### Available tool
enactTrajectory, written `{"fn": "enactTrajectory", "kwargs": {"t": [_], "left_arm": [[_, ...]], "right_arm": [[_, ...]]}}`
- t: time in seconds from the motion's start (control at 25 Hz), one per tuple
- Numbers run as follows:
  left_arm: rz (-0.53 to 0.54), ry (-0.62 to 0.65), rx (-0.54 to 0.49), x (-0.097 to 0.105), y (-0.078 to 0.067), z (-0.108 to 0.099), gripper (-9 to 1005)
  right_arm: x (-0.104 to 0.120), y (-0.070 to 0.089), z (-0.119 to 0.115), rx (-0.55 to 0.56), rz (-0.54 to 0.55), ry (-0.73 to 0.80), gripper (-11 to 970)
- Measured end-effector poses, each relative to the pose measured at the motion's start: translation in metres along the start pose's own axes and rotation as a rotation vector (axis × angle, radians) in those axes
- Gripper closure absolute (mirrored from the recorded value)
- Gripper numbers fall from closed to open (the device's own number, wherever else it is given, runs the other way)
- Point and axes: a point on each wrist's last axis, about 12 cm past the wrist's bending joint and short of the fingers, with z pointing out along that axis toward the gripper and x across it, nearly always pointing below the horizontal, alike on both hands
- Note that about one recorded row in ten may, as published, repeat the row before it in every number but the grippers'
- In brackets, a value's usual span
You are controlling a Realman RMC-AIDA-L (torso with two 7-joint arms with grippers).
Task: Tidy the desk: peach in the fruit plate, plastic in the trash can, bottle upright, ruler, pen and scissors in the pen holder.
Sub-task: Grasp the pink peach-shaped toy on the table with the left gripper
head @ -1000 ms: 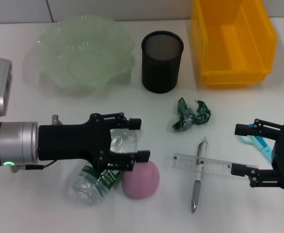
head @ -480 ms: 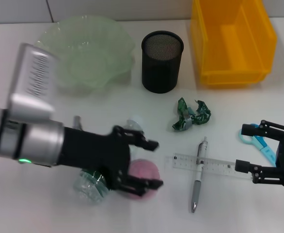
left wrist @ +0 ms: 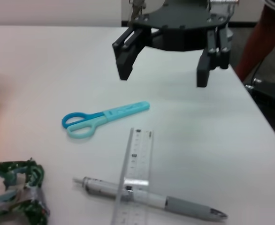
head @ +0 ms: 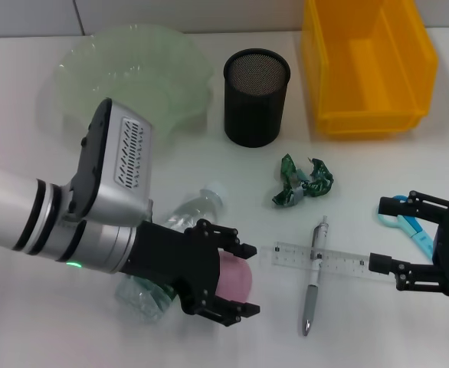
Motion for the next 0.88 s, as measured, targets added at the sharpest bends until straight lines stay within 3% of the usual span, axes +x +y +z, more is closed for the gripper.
{"fn": "enactTrajectory", "kwargs": {"t": [0.32, 0.52, 0.64, 0.88], "left_arm": [[0.028, 0.091, -0.046, 0.0092, 0.005, 0.0046, 202], [0.059, 0.102, 0.003, 0.0076, 0.0008, 0.0062, 215], [0.072, 0.1, 0.017, 0.0056, 0.0001, 0.0069, 431], [0.074, 0.098, -0.001, 0.0045, 0.0034, 0.0064, 650]], "right_arm": [[0.0, 0.0, 0.0016, -0.008, 0.001, 0.001, 120], [0.0, 0.0, 0.002, -0.01, 0.001, 0.002, 121], [-0.0001, 0.0, 0.0021, -0.011, 0.0, 0.003, 121], [0.0, 0.0002, 0.0025, -0.012, 0.001, 0.002, 120]]}}
